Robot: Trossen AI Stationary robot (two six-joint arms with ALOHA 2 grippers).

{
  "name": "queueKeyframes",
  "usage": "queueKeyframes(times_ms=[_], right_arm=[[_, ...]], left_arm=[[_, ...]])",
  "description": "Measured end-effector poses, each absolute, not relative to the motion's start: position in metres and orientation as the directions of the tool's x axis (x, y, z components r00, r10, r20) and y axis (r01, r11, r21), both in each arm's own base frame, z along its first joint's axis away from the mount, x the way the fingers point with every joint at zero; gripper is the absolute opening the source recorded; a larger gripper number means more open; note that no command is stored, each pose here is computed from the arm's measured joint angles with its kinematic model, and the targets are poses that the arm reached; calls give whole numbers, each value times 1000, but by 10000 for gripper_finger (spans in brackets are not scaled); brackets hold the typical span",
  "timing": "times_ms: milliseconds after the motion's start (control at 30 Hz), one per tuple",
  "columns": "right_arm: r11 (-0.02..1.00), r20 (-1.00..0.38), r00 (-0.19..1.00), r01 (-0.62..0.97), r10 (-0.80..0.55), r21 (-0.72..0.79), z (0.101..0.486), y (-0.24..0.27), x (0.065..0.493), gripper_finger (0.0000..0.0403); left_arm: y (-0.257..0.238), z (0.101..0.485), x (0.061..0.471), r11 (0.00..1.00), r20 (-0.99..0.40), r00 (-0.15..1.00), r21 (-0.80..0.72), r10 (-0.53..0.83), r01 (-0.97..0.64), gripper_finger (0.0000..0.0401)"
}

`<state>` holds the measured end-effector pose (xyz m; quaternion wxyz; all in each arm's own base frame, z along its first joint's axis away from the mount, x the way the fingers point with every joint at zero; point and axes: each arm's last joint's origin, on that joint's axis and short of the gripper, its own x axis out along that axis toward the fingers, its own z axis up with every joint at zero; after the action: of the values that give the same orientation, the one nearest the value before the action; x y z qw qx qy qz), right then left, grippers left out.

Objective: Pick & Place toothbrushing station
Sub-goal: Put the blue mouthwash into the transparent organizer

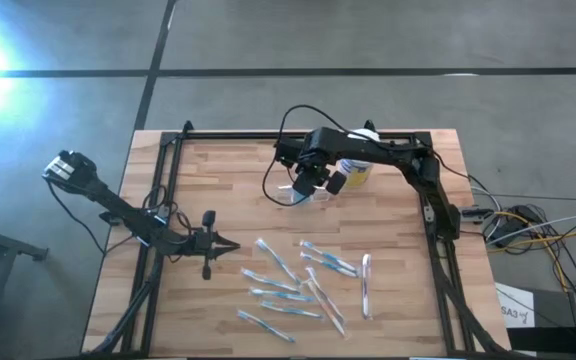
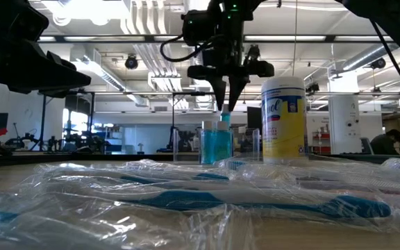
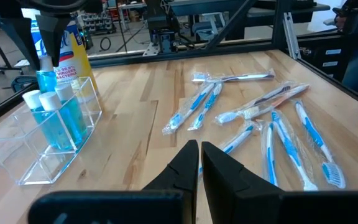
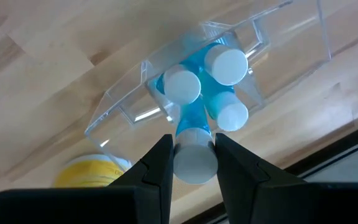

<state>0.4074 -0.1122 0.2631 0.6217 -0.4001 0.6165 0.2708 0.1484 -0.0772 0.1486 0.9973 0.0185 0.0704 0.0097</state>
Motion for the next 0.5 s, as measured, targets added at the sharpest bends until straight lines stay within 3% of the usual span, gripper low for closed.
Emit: queueKeyframes(times_ms=[500], right_arm=[[535, -981, 114, -825, -154, -180, 241, -117, 410, 88]], left_arm=[[-77, 148, 148, 999, -141, 990, 35, 22, -17, 23]])
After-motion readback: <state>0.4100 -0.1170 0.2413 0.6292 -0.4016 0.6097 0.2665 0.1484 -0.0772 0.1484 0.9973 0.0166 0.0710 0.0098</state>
